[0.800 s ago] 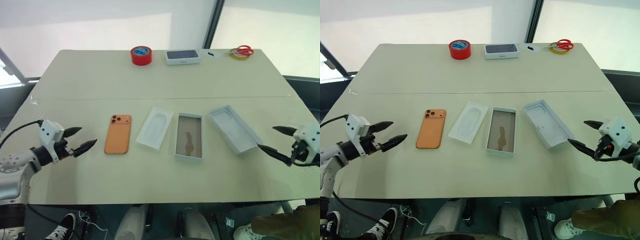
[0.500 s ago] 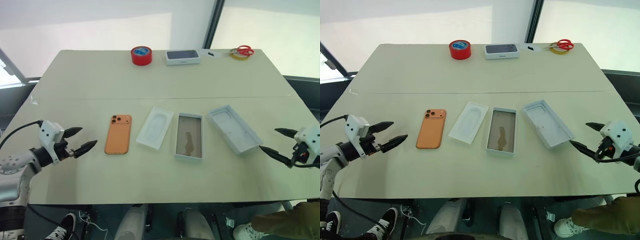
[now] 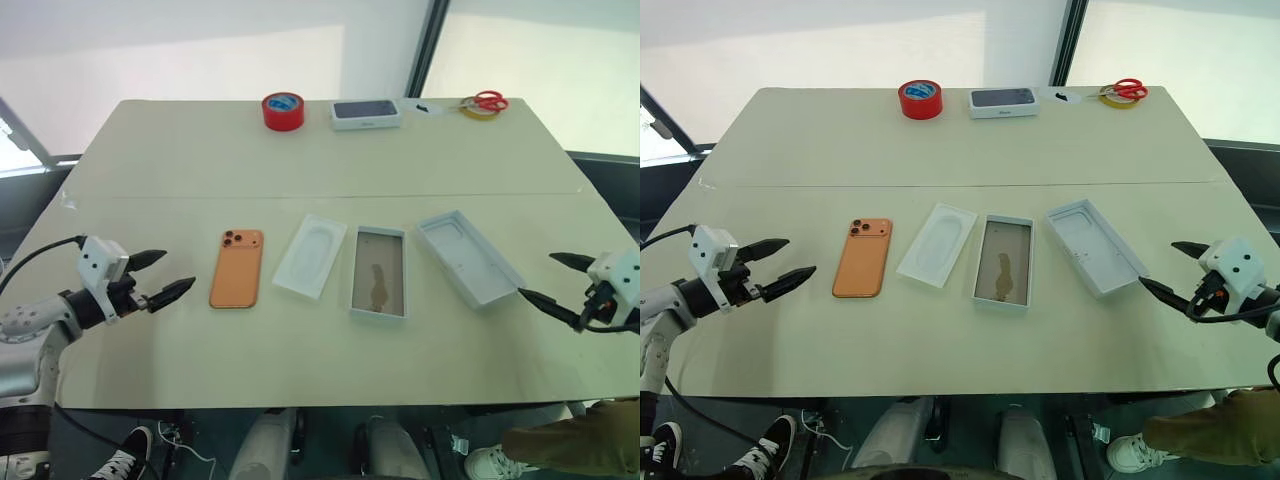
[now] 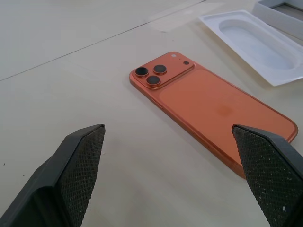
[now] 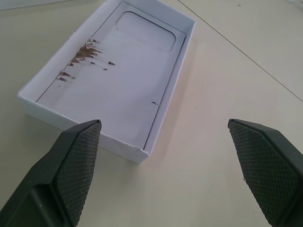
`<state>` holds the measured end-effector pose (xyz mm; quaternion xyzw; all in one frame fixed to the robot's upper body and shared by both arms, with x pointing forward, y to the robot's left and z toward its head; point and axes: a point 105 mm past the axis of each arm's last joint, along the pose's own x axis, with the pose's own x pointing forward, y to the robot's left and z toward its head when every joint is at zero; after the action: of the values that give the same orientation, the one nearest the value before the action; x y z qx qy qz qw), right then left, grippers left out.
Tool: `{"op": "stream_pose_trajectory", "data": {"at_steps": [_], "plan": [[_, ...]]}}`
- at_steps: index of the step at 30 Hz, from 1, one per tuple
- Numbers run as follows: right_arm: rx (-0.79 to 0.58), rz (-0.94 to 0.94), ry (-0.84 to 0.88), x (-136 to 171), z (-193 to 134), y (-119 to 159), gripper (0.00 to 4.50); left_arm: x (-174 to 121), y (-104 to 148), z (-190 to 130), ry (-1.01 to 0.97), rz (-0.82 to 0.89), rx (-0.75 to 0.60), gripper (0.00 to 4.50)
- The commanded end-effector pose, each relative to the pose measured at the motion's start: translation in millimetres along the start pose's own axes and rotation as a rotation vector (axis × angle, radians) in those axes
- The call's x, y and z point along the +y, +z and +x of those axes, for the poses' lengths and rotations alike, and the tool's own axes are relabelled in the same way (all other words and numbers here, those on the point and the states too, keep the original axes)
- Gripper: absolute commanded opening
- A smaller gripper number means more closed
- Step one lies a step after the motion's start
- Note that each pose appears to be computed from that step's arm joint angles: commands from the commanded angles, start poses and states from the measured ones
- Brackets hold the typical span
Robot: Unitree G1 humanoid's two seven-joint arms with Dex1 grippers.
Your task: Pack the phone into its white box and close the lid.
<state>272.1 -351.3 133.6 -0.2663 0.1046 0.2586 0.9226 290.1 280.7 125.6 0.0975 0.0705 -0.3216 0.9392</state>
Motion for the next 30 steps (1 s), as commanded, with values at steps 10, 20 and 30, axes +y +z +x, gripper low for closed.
{"op": "stream_pose_trajectory", "data": {"at_steps": [10, 20, 30], "plan": [[-0.132, -0.089, 0.079, 10.8, 24.6, 49.6, 4.49, -2.7, 23.9, 22.4, 0.012, -0.037, -0.019, 4.5], [-0.333, -0.203, 0.275, 64.9, 76.7, 129.2, 4.49, -41.6, 44.0, 98.1, -0.124, -0.238, 0.024, 4.5], [-0.382, -0.203, 0.333, 93.9, 94.7, 142.3, 4.49, -90.0, 36.8, 148.9, -0.178, -0.443, 0.087, 4.5]]}}
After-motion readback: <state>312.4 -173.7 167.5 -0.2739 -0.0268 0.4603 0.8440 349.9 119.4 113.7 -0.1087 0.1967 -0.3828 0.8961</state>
